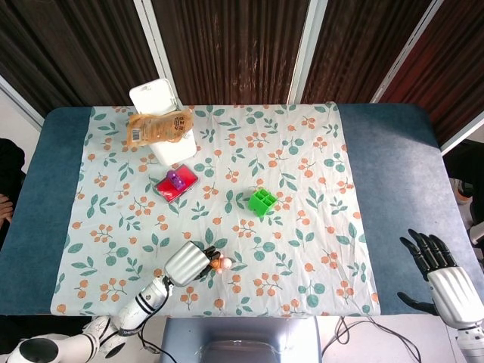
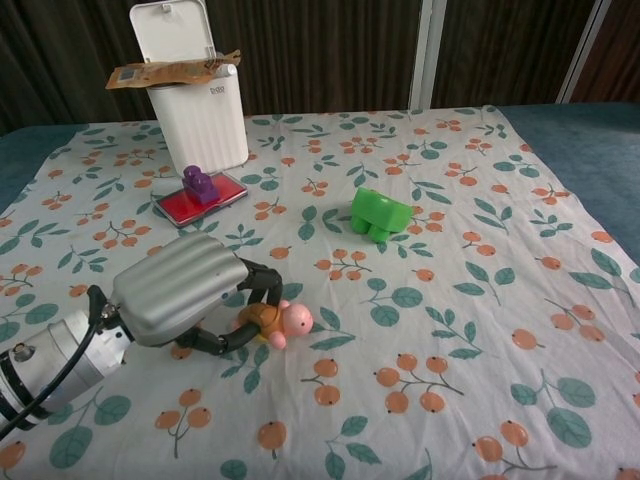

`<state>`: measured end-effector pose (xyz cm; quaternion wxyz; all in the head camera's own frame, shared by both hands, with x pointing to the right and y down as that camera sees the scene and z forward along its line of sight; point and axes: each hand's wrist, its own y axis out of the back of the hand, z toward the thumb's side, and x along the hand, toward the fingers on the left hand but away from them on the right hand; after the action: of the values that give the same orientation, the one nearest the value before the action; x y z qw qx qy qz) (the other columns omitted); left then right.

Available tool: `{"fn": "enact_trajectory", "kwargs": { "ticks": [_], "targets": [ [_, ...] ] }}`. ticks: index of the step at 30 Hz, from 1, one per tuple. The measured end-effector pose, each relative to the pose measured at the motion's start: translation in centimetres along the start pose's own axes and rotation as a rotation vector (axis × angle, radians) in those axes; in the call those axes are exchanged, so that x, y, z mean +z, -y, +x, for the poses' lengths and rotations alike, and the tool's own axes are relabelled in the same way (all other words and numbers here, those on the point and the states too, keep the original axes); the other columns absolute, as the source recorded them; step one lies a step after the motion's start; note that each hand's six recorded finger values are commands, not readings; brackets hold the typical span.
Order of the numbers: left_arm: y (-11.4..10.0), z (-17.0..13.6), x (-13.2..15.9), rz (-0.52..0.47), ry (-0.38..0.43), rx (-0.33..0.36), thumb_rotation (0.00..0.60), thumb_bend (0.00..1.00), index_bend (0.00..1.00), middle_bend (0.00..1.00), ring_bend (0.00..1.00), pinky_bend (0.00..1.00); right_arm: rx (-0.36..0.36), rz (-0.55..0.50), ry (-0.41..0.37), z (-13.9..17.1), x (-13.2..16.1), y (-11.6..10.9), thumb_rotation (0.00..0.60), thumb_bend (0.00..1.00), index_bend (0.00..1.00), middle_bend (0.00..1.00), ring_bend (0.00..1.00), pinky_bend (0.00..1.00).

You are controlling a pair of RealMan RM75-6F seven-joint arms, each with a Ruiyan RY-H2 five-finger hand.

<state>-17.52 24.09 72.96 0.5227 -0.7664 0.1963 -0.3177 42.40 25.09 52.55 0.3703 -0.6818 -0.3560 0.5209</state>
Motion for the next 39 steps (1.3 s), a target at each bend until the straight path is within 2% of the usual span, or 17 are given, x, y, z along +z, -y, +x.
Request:
{"fn": "enact_trajectory", "kwargs": {
  "ticks": [1, 3, 4, 6, 8, 11, 19, 20, 21, 22, 23, 24, 25, 27, 30, 35, 39],
  "targets": [
    [0.1, -0.1, 0.0, -0.001, 0.001, -0.004, 0.600, 0.43, 0.72, 0.77, 1.00, 1.00, -0.001, 0.000, 0.001, 0.0, 0.0, 0.0, 0.600, 0.21, 0.00, 0.00, 0.00, 0.00],
    [0.4, -0.2, -0.2, 0.000, 0.001, -0.021, 0.600, 0.42, 0.42, 0.54, 1.00, 1.00, -0.002, 0.001, 0.002, 0.0, -0.1, 0.0, 0.600, 0.21, 0.00, 0.00, 0.00, 0.00],
    [0.5, -0.2, -0.2, 0.002, -0.002, -0.028, 0.600, 0.41, 0.32, 0.46, 1.00, 1.00, -0.001, 0.001, 0.004, 0.0, -0.1, 0.0, 0.600, 0.21, 0.00, 0.00, 0.00, 0.00],
    [0.5, -0.2, -0.3, -0.002, -0.009, -0.036, 0.600, 0.40, 0.07, 0.23, 1.00, 1.00, -0.002, -0.001, 0.008, 0.0, -0.1, -0.1, 0.600, 0.21, 0.00, 0.00, 0.00, 0.00],
    [0.3, -0.3, -0.2, -0.014, -0.017, -0.036, 0.600, 0.39, 0.00, 0.12, 1.00, 1.00, -0.005, -0.001, 0.012, 0.0, -0.2, -0.1, 0.600, 0.21, 0.00, 0.00, 0.00, 0.00],
    [-0.2, -0.5, 0.0, -0.026, -0.024, -0.027, 0.600, 0.38, 0.00, 0.06, 1.00, 1.00, -0.009, -0.001, 0.015, 0.0, -0.2, -0.2, 0.600, 0.21, 0.00, 0.00, 0.00, 0.00],
    [-2.1, -1.8, 0.3, -0.013, -0.032, -0.003, 0.600, 0.38, 0.00, 0.05, 0.98, 1.00, -0.010, 0.002, 0.002, 0.2, 0.1, -0.2, 0.600, 0.21, 0.00, 0.00, 0.00, 0.00],
    [-2.7, -2.3, 0.1, -0.009, -0.039, 0.011, 0.600, 0.38, 0.00, 0.05, 0.93, 1.00, -0.009, 0.002, 0.000, 0.2, 0.2, -0.2, 0.600, 0.21, 0.00, 0.00, 0.00, 0.00],
    [-3.2, -2.7, -0.2, -0.007, -0.048, 0.021, 0.600, 0.38, 0.00, 0.05, 0.80, 0.99, -0.008, 0.002, -0.001, 0.2, 0.2, -0.1, 0.600, 0.21, 0.00, 0.00, 0.00, 0.00],
    [-3.7, -3.3, -0.6, -0.004, -0.060, 0.028, 0.600, 0.38, 0.00, 0.04, 0.70, 0.95, -0.007, 0.003, -0.002, 0.2, 0.2, -0.1, 0.600, 0.21, 0.00, 0.00, 0.00, 0.00],
    [-4.3, -4.2, -1.3, 0.000, -0.081, 0.035, 0.600, 0.37, 0.00, 0.03, 0.54, 0.86, -0.007, 0.003, -0.002, 0.2, 0.2, -0.1, 0.600, 0.21, 0.00, 0.00, 0.00, 0.00],
    [-4.8, -5.1, -2.0, 0.001, -0.103, 0.037, 0.600, 0.37, 0.00, 0.01, 0.39, 0.72, -0.008, 0.004, -0.001, 0.2, 0.1, -0.2, 0.600, 0.21, 0.00, 0.00, 0.00, 0.00],
    [-5.3, -6.0, -2.8, 0.001, -0.129, 0.037, 0.600, 0.37, 0.00, 0.00, 0.31, 0.62, -0.009, 0.004, 0.000, 0.2, 0.1, -0.2, 0.600, 0.21, 0.00, 0.00, 0.00, 0.00],
    [-6.4, -8.7, -4.6, -0.014, -0.202, 0.024, 0.600, 0.37, 0.00, 0.00, 0.11, 0.34, -0.010, 0.006, 0.001, 0.2, 0.1, -0.2, 0.600, 0.21, 0.00, 0.00, 0.00, 0.00],
    [-8.0, -12.9, -7.0, -0.073, -0.303, 0.002, 0.600, 0.37, 0.00, 0.01, 0.02, 0.15, -0.011, 0.011, -0.001, 0.2, 0.3, 0.0, 0.600, 0.21, 0.00, 0.00, 0.00, 0.00],
    [-10.1, -19.3, -9.2, -0.206, -0.466, 0.058, 0.600, 0.37, 0.00, 0.04, 0.01, 0.10, -0.006, 0.020, -0.018, 0.2, 0.9, 0.4, 0.600, 0.21, 0.00, 0.00, 0.00, 0.00],
    [-11.0, -21.7, -10.3, -0.188, -0.524, 0.074, 0.600, 0.37, 0.00, 0.04, 0.00, 0.09, 0.000, 0.025, -0.023, 0.0, 1.3, 0.9, 0.600, 0.21, 0.00, 0.00, 0.00, 0.00]
  ]
}}
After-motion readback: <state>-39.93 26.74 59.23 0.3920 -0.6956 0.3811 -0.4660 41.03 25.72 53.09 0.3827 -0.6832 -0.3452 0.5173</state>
